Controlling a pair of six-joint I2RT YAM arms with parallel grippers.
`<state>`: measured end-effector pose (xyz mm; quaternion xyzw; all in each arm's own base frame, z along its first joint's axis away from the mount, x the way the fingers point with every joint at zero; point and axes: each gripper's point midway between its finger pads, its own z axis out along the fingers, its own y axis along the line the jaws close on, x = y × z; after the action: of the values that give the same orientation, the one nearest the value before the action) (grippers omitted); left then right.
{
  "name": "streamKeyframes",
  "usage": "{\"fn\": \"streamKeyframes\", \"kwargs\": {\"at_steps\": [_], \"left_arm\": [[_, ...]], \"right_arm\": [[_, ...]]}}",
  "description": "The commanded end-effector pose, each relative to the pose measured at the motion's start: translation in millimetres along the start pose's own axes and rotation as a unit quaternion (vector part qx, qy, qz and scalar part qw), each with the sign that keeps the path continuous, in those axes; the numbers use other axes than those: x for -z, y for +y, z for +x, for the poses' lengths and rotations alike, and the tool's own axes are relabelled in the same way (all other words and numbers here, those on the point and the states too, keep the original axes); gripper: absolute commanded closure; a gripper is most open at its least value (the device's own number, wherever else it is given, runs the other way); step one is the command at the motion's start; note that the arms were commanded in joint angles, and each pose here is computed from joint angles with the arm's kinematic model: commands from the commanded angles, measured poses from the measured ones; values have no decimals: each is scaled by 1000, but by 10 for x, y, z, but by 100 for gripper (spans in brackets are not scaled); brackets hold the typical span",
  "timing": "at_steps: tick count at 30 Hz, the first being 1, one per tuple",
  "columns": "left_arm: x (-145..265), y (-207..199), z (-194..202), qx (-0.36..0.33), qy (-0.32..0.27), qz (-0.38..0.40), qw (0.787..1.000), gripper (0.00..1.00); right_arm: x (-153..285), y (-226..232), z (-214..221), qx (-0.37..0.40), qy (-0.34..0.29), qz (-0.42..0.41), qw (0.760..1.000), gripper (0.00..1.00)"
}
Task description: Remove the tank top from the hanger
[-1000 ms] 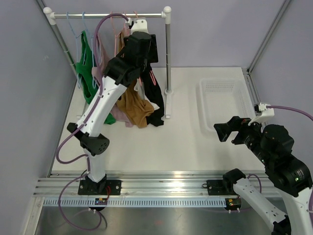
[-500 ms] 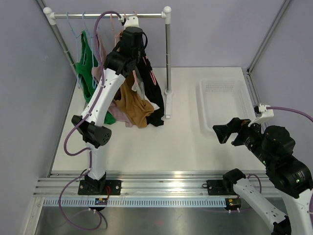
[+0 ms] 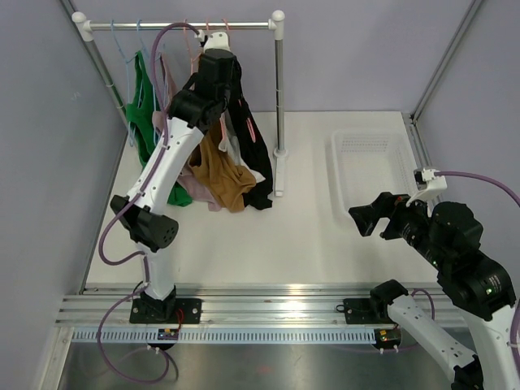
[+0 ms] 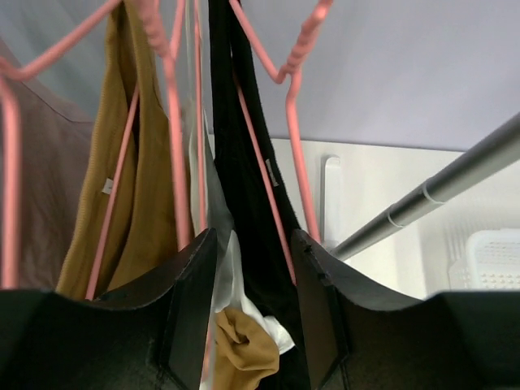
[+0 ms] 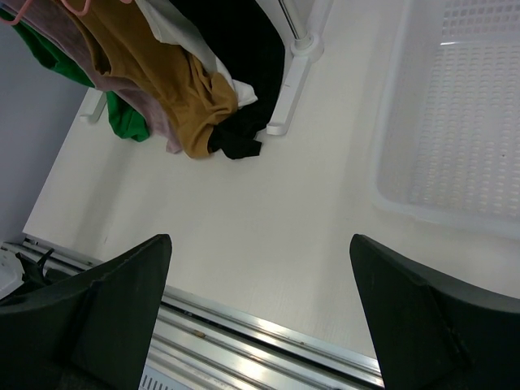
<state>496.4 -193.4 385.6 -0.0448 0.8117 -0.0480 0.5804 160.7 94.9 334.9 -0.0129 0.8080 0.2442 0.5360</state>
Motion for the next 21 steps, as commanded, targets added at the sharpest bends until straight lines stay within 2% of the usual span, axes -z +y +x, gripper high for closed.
{"fn": "streamKeyframes", "kwargs": {"at_steps": [1, 8, 21], "left_arm": [[502, -70, -596, 45, -78, 37, 995, 55], [616, -125, -702, 48, -95, 48, 993, 53], [59, -358, -536, 29, -90, 46, 995, 48]], "right_arm": [[-35, 113, -80, -1, -9, -25, 1000, 1], [25, 132, -120, 1, -13, -28, 1000, 1], [56, 93, -140, 12, -14, -17, 1000, 1]]}}
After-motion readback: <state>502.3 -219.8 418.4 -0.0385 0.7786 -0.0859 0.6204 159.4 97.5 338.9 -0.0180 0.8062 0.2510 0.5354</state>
